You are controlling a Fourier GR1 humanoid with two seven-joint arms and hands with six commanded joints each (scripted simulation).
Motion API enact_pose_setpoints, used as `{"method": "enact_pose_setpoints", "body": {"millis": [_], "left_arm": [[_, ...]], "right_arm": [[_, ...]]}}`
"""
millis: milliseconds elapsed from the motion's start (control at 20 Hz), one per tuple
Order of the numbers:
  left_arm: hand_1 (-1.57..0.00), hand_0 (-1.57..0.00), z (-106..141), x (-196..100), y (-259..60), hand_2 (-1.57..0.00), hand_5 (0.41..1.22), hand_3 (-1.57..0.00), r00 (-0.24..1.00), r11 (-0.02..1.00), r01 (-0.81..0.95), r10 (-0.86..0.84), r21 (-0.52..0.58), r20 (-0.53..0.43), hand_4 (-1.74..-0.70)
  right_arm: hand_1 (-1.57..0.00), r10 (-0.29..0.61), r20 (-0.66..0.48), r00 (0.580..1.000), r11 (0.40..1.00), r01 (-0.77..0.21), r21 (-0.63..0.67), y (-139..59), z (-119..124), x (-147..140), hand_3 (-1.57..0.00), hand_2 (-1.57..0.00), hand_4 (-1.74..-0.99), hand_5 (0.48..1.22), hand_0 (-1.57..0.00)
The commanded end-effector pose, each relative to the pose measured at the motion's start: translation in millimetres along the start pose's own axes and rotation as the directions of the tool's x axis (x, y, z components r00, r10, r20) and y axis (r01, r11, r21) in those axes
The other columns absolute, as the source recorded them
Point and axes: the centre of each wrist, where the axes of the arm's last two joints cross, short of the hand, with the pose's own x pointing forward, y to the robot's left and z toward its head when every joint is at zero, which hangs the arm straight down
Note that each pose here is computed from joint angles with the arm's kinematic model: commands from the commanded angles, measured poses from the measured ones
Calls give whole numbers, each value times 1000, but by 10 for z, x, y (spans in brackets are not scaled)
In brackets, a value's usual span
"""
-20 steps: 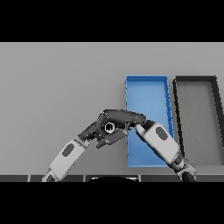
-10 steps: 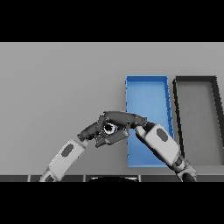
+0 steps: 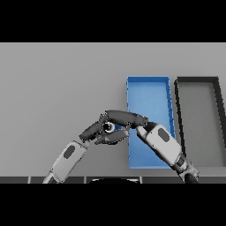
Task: Pick up the blue pipe and place it into the blue bin.
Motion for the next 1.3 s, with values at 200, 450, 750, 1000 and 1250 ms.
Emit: {"method": "enact_pose_setpoints", "body": {"millis": [200,450,750,1000,1250], "left_arm": [[-17,-18,57,-3,-33,-16,564,-16,998,1000,-27,26,-5,-61,-909],[-5,-5,111,1,-40,-5,500,-5,997,999,-33,33,-3,-66,-925],[-1,-1,137,51,-10,0,486,0,998,1000,-20,20,-9,-57,-916],[0,0,120,78,6,1,485,1,998,1000,-9,9,2,-69,-890],[1,1,155,33,40,1,482,1,997,1000,-2,2,7,-71,-881]], "right_arm": [[-1571,-207,28,978,978,207,-4,-67,-4,72,-1571,-1571,-1490,1221,-1571],[-1571,-264,78,961,963,267,-28,-323,-81,603,-1571,-1571,-1492,1221,-1571],[-1571,-146,195,970,973,176,-150,-867,-145,1183,-1571,-1571,-1496,1221,-1571],[-1571,-100,94,991,896,131,-424,-1366,82,1115,-1571,-1571,-1498,1221,-1571],[-1571,-233,-37,972,774,163,-612,-1641,516,500,-1571,-1571,-1499,1221,-1571]]}}
